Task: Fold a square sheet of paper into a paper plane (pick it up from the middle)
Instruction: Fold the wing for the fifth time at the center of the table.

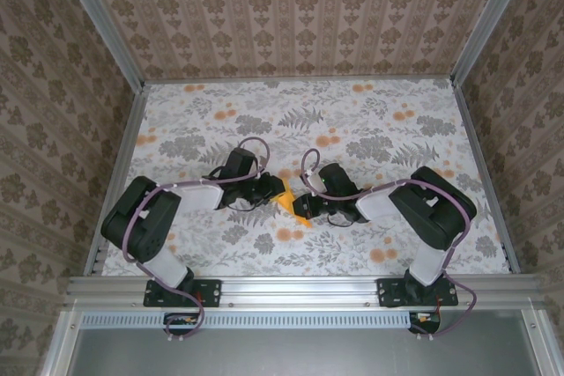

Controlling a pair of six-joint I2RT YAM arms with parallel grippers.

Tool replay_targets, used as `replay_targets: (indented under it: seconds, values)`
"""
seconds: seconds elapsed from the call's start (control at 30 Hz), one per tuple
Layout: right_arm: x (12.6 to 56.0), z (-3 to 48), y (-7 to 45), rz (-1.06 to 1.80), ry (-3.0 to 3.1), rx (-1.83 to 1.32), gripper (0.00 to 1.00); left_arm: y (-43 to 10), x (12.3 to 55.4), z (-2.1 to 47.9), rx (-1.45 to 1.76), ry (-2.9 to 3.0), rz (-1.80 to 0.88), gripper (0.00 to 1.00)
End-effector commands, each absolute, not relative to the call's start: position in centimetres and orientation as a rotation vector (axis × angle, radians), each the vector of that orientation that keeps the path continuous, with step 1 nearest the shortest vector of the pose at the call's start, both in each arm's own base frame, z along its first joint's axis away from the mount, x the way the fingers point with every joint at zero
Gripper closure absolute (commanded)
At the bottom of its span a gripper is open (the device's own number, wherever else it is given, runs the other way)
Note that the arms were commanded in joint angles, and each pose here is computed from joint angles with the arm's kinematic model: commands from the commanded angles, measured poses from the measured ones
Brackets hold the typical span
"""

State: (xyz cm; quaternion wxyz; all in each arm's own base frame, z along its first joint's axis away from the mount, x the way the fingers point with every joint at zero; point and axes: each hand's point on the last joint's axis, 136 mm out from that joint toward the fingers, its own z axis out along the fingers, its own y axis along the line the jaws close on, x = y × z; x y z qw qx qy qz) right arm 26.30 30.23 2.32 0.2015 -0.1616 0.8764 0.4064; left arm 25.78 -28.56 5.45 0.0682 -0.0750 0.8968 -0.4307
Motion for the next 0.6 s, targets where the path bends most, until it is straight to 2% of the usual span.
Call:
replay_targets:
  seconds: [0.0,0.17,0.57]
  values:
    - [26.4,2.6,30.7,1.185,2.448,-0.444,0.87,-28.2,25.1,5.5,-0.183,2.701,-1.302,0.77]
    - [26.7,4.4,30.8,1.196,2.415,-0.436,0.79,-28.1,25.0,5.0,-0.192,2.715,-1.289,0.78]
    - [25.5,4.8,28.9,1.024,2.472,-0.504,0.72,-28.2,25.3,4.6,-0.205,2.724,-1.282,0.79]
